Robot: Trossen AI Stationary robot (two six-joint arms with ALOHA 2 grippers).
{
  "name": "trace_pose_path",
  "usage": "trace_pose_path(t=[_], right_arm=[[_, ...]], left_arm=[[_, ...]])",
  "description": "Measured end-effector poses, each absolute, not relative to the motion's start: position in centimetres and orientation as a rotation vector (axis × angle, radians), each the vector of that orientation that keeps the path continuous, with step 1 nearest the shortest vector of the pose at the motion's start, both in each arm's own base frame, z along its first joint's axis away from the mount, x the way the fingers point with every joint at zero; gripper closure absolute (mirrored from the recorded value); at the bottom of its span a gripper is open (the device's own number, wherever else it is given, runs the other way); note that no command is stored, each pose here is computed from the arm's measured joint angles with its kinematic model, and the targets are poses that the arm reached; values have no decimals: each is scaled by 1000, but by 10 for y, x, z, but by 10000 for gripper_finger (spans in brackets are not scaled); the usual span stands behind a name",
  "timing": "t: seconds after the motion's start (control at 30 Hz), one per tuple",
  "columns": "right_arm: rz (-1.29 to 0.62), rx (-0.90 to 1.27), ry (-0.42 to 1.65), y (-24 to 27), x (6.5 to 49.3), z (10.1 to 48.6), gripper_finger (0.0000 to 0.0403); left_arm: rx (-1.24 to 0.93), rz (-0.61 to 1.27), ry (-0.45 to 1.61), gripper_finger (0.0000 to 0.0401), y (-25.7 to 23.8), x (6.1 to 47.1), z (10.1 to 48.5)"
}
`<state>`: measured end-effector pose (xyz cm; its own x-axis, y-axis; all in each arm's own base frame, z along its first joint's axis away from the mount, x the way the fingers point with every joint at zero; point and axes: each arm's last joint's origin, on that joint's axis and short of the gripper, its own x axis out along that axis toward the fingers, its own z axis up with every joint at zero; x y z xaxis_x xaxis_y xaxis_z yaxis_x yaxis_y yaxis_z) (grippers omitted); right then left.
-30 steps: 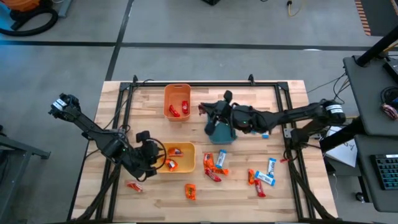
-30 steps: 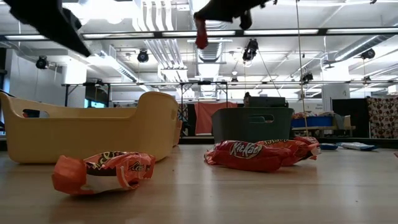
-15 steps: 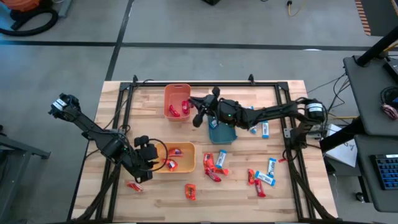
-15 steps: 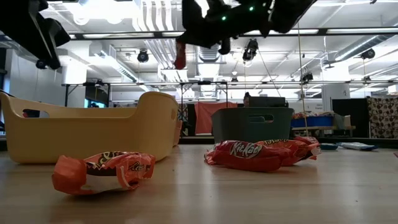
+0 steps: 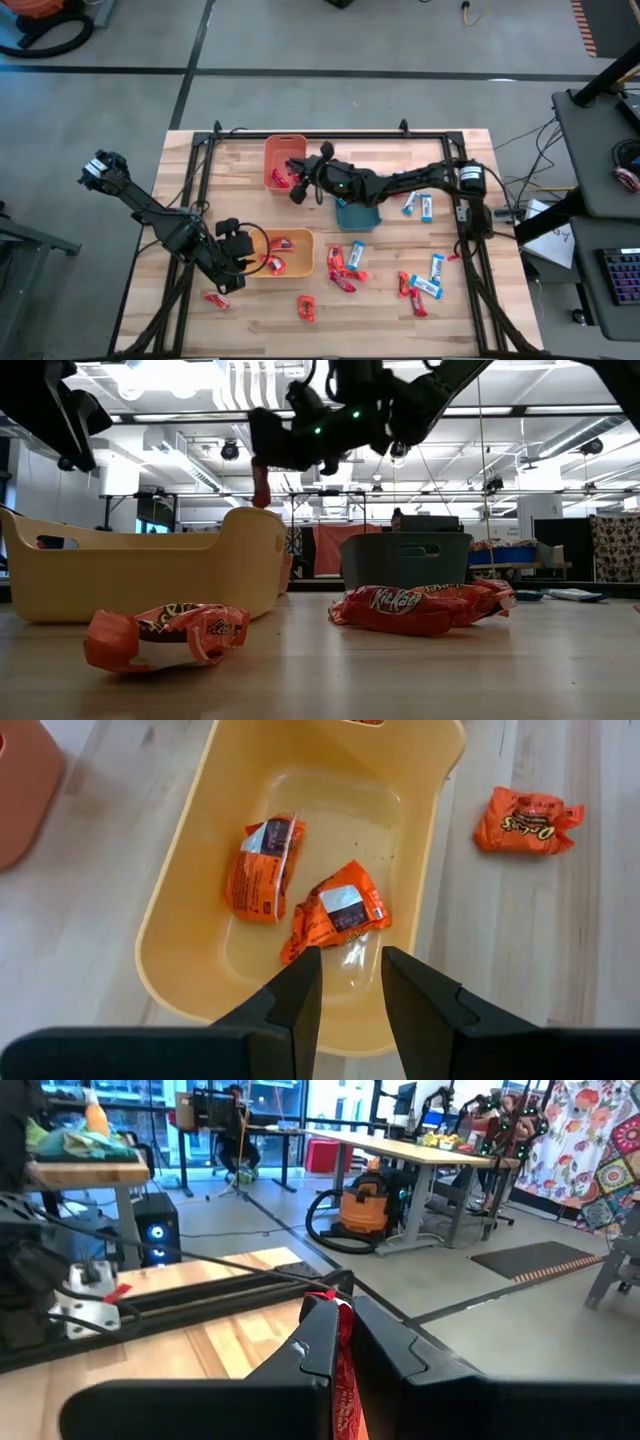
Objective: Organize candy in baskets
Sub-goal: Put the red chocolate into the orange bin, then put the orange chocolate into the yellow bin
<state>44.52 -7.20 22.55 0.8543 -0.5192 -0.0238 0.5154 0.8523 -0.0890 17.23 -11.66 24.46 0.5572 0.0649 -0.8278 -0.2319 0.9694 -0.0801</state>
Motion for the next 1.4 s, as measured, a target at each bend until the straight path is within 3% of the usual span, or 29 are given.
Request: trace_pose_path(t=[0.63,1.07,1.4], right_arm=[[-555,-85,81,-76,460,205,379],[-574,-29,146,-84,458,197,262],[-566,-34,178,-80,452,214,218]], left_arm=[[-221,168,985,310,-119,171,244],[-221,168,984,310,-119,171,244],[-263,126,1031,310,-120,170,244]])
